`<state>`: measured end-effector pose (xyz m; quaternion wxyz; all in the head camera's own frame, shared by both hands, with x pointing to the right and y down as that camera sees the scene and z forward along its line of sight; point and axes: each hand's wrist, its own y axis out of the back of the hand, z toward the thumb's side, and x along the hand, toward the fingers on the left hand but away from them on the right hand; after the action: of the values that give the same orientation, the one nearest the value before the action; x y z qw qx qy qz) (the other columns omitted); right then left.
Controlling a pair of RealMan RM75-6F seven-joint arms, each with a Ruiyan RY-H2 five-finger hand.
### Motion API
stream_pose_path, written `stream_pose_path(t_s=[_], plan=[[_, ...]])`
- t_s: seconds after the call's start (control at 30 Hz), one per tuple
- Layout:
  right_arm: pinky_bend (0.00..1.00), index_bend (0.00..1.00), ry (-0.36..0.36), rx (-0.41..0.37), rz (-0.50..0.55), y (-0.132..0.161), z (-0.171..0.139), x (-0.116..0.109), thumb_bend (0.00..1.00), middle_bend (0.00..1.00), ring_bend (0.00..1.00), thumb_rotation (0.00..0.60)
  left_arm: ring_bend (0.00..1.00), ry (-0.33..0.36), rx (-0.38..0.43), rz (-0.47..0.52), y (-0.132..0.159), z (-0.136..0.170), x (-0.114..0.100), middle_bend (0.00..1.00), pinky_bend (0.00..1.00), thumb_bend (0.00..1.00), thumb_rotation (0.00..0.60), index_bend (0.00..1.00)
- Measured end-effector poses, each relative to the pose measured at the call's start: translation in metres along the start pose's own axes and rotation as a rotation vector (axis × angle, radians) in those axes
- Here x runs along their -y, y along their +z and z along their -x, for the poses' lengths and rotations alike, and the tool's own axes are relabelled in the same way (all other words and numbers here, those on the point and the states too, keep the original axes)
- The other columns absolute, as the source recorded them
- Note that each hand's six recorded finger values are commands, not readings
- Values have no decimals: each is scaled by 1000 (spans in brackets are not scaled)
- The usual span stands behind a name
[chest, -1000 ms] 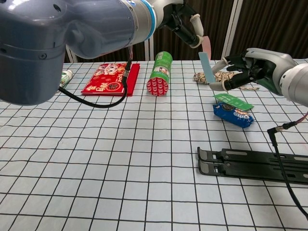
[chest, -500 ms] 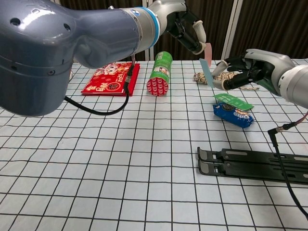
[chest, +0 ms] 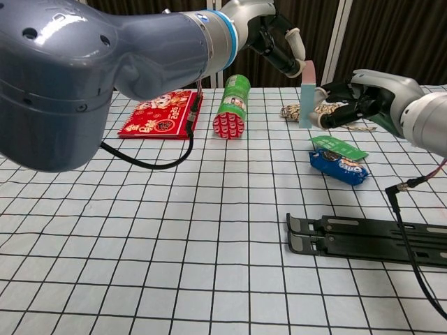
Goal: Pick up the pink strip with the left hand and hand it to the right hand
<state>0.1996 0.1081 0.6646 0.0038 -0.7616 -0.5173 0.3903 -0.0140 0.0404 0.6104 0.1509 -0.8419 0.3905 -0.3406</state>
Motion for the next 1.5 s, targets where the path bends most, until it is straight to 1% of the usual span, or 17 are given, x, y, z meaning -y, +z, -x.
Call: stream_pose_path(t_s=[0.23, 0.4, 0.57, 0.8, 0.97, 1.13, 1.17, 1.23, 1.27, 1.3, 1.33, 1.37, 1.4, 1.43, 1.47, 1.5], plan=[[0, 619, 1, 0, 2, 1, -1, 0, 415, 109, 0, 600, 0, -3, 3, 1, 2, 0, 2, 0, 0, 568, 600, 807], [0, 694, 3, 0, -1, 0, -1, 0, 415, 118, 0, 600, 0, -2, 3, 3, 2, 0, 2, 0, 0, 570, 600, 809], [0, 717, 6, 3, -14, -2, -2, 0, 415, 120, 0, 600, 0, -2, 6, 12, 3, 0, 2, 0, 0, 569, 600, 814], [0, 722, 9, 53, -87, -25, -1, 0, 415, 120, 0, 600, 0, 34, 38, 27, 15, 1, -14, 0, 0, 569, 600, 820], [0, 724, 11, 73, -100, -33, -2, 1, 415, 121, 0, 600, 0, 48, 46, 29, 17, 3, -22, 0, 0, 569, 600, 821], [0, 722, 5, 67, -131, -35, -3, 0, 414, 121, 0, 600, 0, 59, 44, 26, 15, 6, -30, 0, 0, 569, 600, 821], [0, 708, 2, 65, -140, -36, -3, 0, 405, 122, 0, 600, 0, 60, 41, 25, 14, 7, -32, 0, 0, 570, 600, 820], [0, 585, -5, 61, -161, -37, -3, -2, 344, 115, 0, 600, 0, 64, 31, 16, 8, 8, -35, 0, 0, 569, 600, 813], [0, 444, -9, 58, -171, -37, -4, -3, 267, 95, 0, 600, 0, 67, 25, 9, 5, 8, -37, 0, 0, 566, 600, 792], [0, 289, -15, 54, -185, -38, -4, -5, 173, 66, 0, 600, 0, 70, 16, -2, 0, 10, -39, 0, 0, 536, 600, 711], [0, 200, -18, 50, -196, -38, -4, -6, 113, 44, 0, 600, 0, 71, 8, -11, -5, 11, -41, 0, 0, 465, 600, 607], [0, 103, -20, 47, -211, -39, -4, -8, 45, 19, 0, 600, 0, 72, -1, -22, -9, 12, -44, 0, 0, 304, 600, 396], [0, 59, -23, 44, -240, -41, -5, -11, 18, 9, 0, 600, 0, 71, -21, -44, -18, 14, -47, 0, 0, 140, 600, 186], [0, 22, -26, 40, -266, -43, -6, -15, 1, 2, 0, 600, 0, 68, -37, -68, -25, 15, -50, 0, 0, 52, 600, 85], [0, 4, -30, 35, -291, -44, -7, -20, 0, 0, 0, 600, 0, 64, -52, -94, -31, 18, -55, 0, 0, 1, 600, 10], [0, 0, -36, 28, -322, -46, -8, -26, 0, 0, 0, 600, 0, 60, -70, -129, -39, 22, -62, 0, 0, 0, 600, 0]])
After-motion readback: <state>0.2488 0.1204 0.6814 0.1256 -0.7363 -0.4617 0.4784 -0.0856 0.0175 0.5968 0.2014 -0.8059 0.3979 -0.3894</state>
